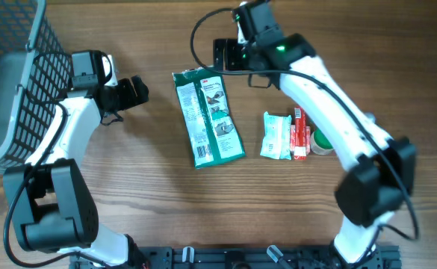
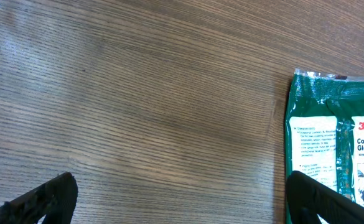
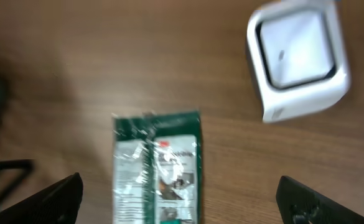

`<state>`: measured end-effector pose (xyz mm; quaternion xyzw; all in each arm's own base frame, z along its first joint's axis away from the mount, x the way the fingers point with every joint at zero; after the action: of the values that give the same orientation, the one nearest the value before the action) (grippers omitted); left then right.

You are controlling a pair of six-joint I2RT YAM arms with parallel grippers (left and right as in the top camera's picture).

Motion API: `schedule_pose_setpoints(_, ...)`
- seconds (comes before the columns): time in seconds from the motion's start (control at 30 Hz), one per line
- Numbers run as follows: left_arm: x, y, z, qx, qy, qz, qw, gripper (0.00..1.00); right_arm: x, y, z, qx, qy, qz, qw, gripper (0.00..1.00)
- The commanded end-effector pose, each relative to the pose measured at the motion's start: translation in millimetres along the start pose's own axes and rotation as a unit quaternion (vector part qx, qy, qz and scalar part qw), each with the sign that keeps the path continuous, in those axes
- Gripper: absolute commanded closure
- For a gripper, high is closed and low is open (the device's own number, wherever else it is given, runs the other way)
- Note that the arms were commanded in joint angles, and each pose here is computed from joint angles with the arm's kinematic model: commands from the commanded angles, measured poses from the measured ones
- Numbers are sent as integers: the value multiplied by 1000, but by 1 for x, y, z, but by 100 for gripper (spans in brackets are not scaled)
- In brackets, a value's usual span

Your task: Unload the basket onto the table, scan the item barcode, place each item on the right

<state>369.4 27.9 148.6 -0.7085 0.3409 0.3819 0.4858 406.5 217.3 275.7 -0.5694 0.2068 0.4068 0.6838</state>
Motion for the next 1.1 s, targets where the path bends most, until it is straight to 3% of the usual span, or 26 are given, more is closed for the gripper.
schedule_pose_setpoints(0.0,-5,-5,2,0,-4,-12,1000,0,-74,-20,11,-2,-27,-79,997,0)
schedule_pose_setpoints(0.33,-5,-5,2,0,-4,-12,1000,0,-247,-23,12,-2,-94,-247,964,0)
schedule_pose_setpoints(0.47,-5,-5,2,0,-4,-12,1000,0,-305,-16,-8,32,-31,-335,941,0)
schedule_pose_setpoints(0.77,-5,-5,2,0,-4,-12,1000,0,-374,9,-33,36,14,-411,911,0)
schedule_pose_setpoints(0.87,-5,-5,2,0,-4,-12,1000,0,-378,20,-43,10,17,-429,903,0)
schedule_pose_setpoints(1.07,-5,-5,2,0,-4,-12,1000,0,-364,60,-68,-88,7,-517,852,0)
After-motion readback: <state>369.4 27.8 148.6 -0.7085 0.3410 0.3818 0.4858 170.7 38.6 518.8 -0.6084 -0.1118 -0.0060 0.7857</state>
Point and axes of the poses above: each gripper's point midway between its finger pads, its own x axis out along the fingers, its own z axis along the line the jaws close on, y = z × x, the point moved 9 cm from there along -x, back along the fingers, and after that the axes turned 2 degrees about x, right-handed, at the moved point
